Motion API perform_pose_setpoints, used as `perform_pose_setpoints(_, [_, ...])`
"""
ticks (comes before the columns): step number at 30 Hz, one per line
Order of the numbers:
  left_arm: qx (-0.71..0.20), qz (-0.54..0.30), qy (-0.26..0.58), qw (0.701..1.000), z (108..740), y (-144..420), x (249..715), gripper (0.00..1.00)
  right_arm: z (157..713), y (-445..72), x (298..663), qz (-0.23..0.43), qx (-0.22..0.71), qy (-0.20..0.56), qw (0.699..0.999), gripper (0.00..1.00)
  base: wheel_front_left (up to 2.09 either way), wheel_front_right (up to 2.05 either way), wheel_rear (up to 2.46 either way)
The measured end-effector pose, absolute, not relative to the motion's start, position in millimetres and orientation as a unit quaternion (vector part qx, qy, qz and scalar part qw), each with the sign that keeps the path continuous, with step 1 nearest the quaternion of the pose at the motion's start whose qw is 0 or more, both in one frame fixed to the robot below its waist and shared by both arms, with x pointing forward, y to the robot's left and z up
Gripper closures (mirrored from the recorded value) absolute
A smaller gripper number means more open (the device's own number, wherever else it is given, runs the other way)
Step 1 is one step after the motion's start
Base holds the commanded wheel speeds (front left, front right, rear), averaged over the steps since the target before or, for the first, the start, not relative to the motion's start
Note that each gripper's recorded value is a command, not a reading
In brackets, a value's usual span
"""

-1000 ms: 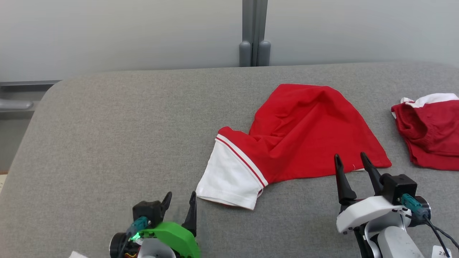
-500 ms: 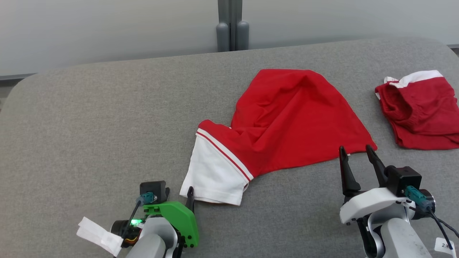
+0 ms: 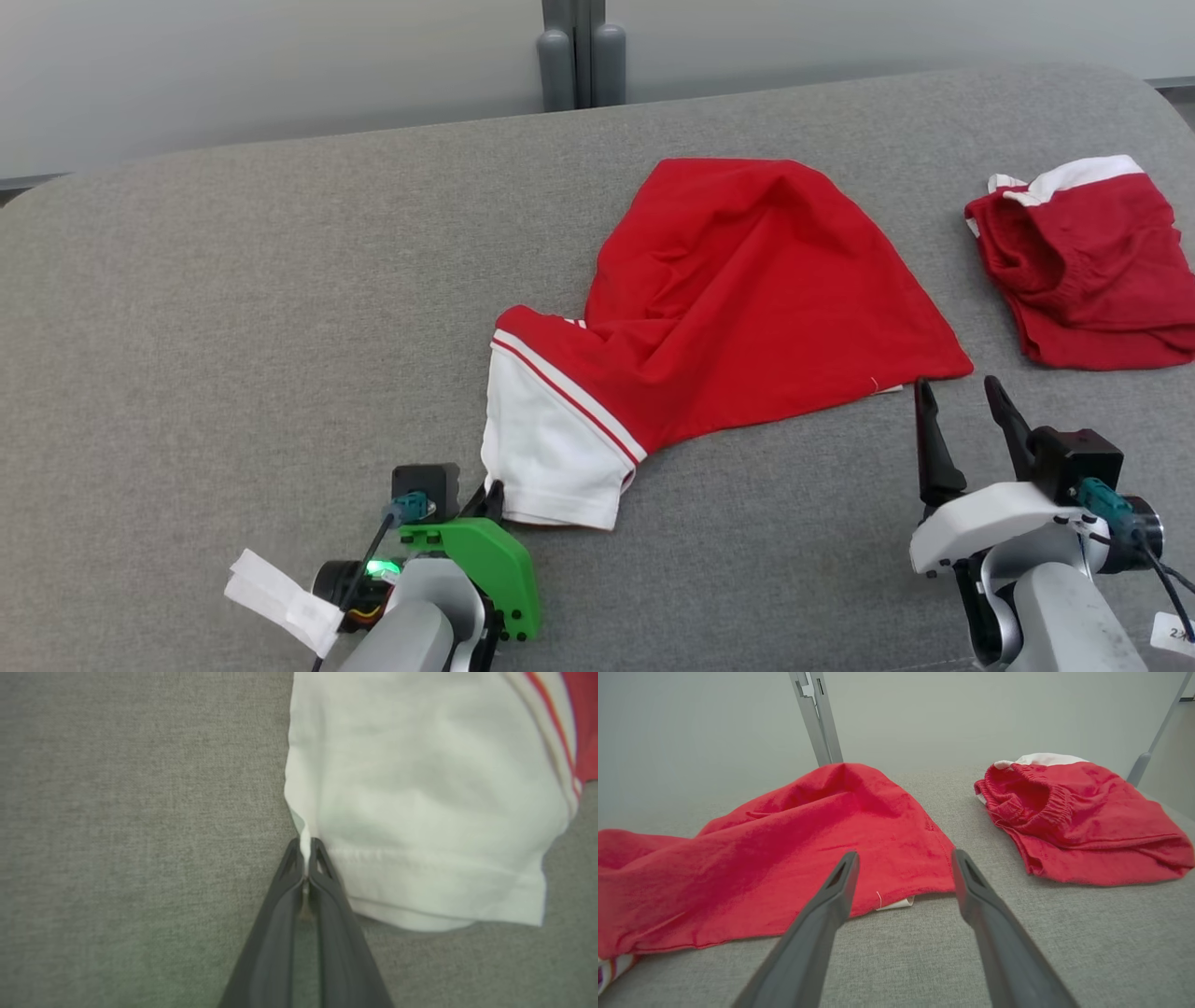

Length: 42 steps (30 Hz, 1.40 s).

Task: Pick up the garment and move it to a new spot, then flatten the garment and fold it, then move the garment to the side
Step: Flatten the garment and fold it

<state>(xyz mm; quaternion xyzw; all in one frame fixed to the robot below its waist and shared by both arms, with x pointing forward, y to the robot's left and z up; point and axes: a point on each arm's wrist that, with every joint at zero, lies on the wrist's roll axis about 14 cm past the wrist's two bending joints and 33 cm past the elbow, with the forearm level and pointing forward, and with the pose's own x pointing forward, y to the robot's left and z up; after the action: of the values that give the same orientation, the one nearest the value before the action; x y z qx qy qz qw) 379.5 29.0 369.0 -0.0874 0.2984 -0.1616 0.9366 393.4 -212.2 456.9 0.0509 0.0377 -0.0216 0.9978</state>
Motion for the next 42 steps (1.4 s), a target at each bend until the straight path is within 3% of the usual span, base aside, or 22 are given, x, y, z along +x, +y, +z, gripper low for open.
perform_pose_setpoints(14, [-0.125, -0.106, 0.203, 0.965, 407.1, 61.4, 396.4, 1.00, 408.1, -259.8, 417.0, -0.100, 0.032, 0.169, 0.980, 0.00, 0.00, 0.00, 0.00])
perform_pose_setpoints(25, [-0.132, -0.089, 0.194, 0.968, 404.2, 80.4, 398.7, 1.00, 374.1, -238.3, 441.3, -0.060, 0.007, 0.248, 0.967, 0.00, 0.00, 0.00, 0.00])
perform_pose_setpoints(26, [-0.132, -0.089, 0.194, 0.968, 403.9, 80.6, 399.0, 1.00, 373.1, -237.6, 442.8, -0.058, 0.006, 0.251, 0.966, 0.04, 0.00, 0.00, 0.00])
perform_pose_setpoints(28, [-0.133, -0.088, 0.192, 0.968, 403.7, 81.3, 400.1, 1.00, 370.6, -235.4, 445.2, -0.051, 0.004, 0.261, 0.964, 0.52, 0.00, 0.00, 0.00])
perform_pose_setpoints(32, [-0.138, -0.089, 0.181, 0.970, 409.6, 80.5, 403.3, 1.00, 370.0, -231.2, 446.7, -0.049, 0.019, 0.266, 0.962, 1.00, 0.00, 0.00, 0.00])
perform_pose_setpoints(42, [-0.220, -0.114, 0.068, 0.966, 484.3, 72.9, 425.6, 1.00, 435.7, -214.6, 474.6, -0.027, 0.039, 0.129, 0.990, 1.00, 0.00, 0.00, 0.00])
